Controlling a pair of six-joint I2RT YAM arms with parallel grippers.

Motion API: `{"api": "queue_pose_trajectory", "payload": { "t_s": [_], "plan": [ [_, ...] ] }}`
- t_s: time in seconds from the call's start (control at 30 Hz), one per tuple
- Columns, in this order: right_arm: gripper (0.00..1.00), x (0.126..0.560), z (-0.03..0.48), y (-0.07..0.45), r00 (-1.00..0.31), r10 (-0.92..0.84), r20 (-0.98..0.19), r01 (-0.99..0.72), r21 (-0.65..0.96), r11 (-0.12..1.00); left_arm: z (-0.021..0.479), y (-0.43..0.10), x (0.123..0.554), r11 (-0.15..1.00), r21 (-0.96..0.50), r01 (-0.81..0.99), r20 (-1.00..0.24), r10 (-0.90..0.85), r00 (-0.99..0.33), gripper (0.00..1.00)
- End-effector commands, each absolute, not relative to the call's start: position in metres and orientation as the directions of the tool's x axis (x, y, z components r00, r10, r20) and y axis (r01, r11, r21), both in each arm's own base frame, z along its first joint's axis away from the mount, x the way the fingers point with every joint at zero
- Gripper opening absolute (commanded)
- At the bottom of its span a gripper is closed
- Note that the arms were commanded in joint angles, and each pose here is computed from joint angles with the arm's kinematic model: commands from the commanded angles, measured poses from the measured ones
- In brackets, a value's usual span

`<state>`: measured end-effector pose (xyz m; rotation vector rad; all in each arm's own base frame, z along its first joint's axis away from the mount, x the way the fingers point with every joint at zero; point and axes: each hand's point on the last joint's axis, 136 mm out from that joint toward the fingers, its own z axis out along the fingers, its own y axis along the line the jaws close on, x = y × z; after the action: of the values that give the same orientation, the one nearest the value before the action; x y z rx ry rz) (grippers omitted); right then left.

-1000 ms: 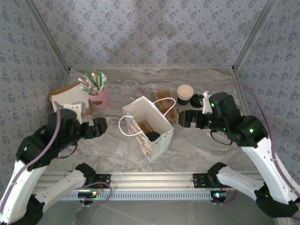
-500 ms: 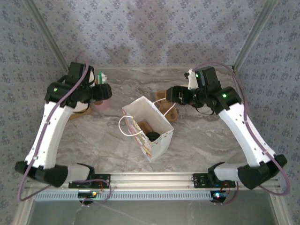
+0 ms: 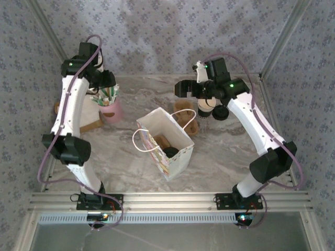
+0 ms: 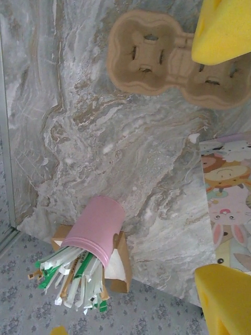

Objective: Pack the takeout coffee

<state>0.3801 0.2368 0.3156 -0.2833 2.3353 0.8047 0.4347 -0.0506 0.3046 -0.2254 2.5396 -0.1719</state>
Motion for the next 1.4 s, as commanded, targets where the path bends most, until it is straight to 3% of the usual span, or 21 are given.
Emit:
{"api": "queue_pose_trajectory", "payload": {
  "t_s": [0.0, 0.43, 0.97, 1.37],
  "plan": [
    [1.00, 0.388, 0.326, 0.245, -0.744, -0.012, -0.669, -0.441, 0.477, 0.761, 0.316, -0.044, 0.438, 0.984, -0.142, -0.110, -0.547, -0.170, -0.819, 0.44],
    [1.00, 0.388, 0.307, 0.246, -0.764, -0.035, -0.645, -0.436, 0.475, 0.764, 0.303, 0.005, 0.428, 0.957, -0.156, -0.247, -0.498, -0.292, -0.817, 0.39],
    [1.00, 0.388, 0.301, 0.246, -0.761, -0.055, -0.646, -0.451, 0.465, 0.762, 0.262, 0.006, 0.441, 0.948, -0.184, -0.261, -0.406, -0.315, -0.858, 0.25],
    [1.00, 0.387, 0.298, 0.244, -0.753, -0.069, -0.654, -0.462, 0.450, 0.764, 0.246, 0.007, 0.452, 0.948, -0.169, -0.269, -0.378, -0.315, -0.871, 0.28]
  ]
}}
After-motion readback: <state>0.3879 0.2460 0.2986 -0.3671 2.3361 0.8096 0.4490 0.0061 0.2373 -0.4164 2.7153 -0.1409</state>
